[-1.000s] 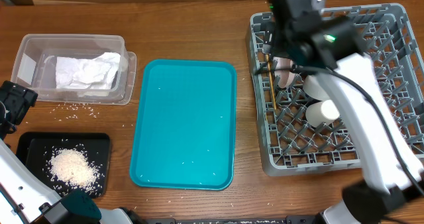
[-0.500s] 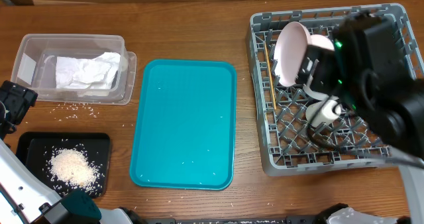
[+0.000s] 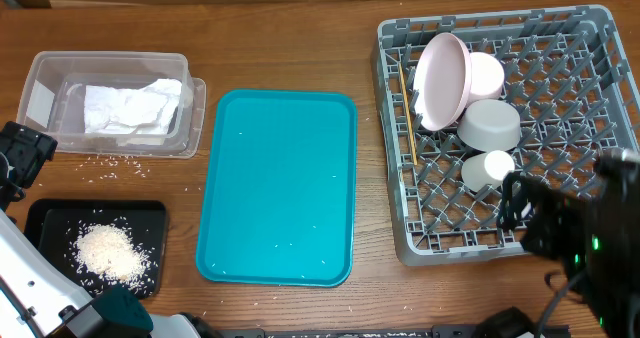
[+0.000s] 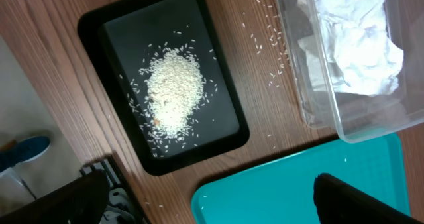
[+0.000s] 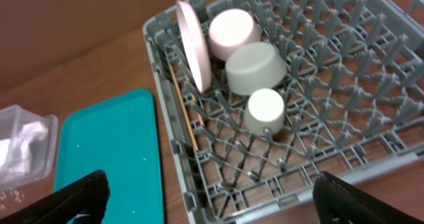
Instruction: Sort waste into correct bins and load items into the dishwasher
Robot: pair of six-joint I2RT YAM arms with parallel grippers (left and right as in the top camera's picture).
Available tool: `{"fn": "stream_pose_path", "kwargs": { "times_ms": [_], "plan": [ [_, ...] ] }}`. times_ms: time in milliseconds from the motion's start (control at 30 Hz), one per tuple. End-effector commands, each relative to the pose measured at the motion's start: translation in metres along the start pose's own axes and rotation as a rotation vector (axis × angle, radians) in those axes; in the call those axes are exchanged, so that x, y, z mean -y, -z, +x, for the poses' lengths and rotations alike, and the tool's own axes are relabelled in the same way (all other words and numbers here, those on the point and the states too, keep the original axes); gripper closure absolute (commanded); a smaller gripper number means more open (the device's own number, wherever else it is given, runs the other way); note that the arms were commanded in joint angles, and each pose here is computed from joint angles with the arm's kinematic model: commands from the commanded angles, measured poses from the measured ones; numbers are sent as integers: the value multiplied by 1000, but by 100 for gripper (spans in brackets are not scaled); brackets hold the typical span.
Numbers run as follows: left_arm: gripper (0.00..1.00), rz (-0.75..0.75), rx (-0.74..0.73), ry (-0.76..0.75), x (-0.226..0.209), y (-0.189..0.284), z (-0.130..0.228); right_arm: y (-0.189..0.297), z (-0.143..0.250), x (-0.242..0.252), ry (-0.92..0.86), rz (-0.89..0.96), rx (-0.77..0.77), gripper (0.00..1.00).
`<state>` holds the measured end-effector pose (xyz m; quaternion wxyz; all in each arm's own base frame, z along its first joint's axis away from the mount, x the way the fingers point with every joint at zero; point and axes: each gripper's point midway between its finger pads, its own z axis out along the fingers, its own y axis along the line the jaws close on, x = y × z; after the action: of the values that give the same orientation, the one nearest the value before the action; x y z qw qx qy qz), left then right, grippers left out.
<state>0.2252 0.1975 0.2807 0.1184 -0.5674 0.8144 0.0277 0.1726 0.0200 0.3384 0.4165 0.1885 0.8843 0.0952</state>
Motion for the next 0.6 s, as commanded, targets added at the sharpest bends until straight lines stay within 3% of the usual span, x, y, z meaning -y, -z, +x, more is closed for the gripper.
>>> {"fn": "stream_pose_path", "kwargs": {
  "times_ms": [0,567],
  "plan": [
    [0,6,9,-23,0,4,1,-7,15,6,-106,-51,27,0],
    [0,6,9,-23,0,4,1,-30,28,8,-111,-33,13,0]
  ]
}}
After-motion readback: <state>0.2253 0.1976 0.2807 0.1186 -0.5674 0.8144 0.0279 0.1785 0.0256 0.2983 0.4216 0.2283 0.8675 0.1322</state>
